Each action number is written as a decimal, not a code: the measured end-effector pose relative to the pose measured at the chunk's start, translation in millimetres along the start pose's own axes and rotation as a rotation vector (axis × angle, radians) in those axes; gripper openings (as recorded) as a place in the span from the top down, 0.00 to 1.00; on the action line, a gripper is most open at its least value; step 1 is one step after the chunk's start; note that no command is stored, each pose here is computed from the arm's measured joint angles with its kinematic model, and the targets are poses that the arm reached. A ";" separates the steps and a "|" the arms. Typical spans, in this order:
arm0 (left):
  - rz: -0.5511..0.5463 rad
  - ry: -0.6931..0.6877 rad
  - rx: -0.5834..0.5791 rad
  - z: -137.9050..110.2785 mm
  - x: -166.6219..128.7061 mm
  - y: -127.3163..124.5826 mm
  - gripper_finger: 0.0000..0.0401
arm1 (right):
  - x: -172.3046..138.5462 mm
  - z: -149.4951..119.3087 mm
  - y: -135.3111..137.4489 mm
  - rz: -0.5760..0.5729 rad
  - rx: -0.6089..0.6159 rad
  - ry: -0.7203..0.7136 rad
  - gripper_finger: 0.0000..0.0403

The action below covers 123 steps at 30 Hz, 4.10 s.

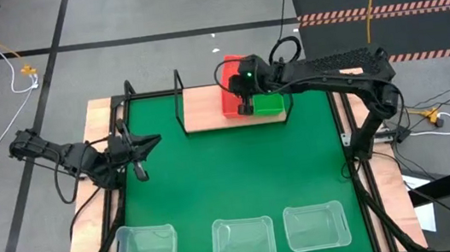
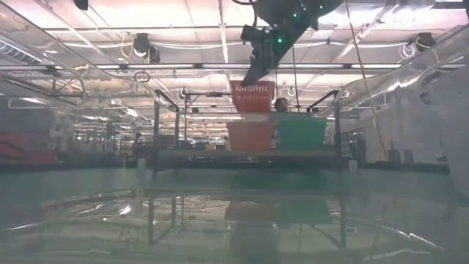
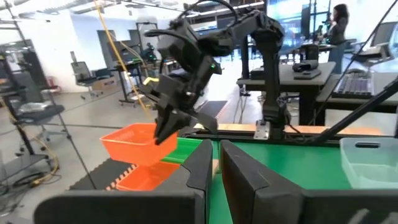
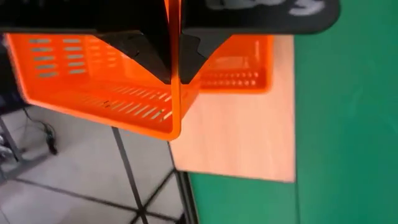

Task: Stack baskets on shelf by color
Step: Stack the orange bin on the orange bins on the shelf, then put the right transparent bin on the shelf

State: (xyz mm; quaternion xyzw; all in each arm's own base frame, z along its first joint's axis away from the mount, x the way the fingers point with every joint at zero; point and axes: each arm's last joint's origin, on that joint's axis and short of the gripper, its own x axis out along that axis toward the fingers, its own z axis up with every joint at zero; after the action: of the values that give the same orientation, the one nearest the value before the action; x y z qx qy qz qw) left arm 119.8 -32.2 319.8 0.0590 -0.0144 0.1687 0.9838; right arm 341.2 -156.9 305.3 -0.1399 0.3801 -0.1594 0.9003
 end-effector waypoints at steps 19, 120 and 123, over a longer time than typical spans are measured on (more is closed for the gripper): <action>0.055 0.010 -0.014 -1.2 4.0 4.2 0.91 | 24.2 -26.5 26.6 0.142 -0.081 -0.065 0.99; 0.185 -0.106 0.404 -0.8 69.3 19.7 0.91 | -142.2 -84.0 293.6 0.698 -0.647 0.062 0.80; 0.177 -0.091 0.389 -2.6 69.7 19.3 0.91 | -133.2 -83.8 294.6 0.692 -0.685 0.064 0.80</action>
State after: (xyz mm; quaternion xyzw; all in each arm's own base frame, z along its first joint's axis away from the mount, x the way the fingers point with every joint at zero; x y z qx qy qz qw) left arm 179.1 9.2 322.8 0.2541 -0.0313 0.2514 0.9334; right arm 245.4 152.7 224.3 -0.2886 0.4623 0.2792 0.7906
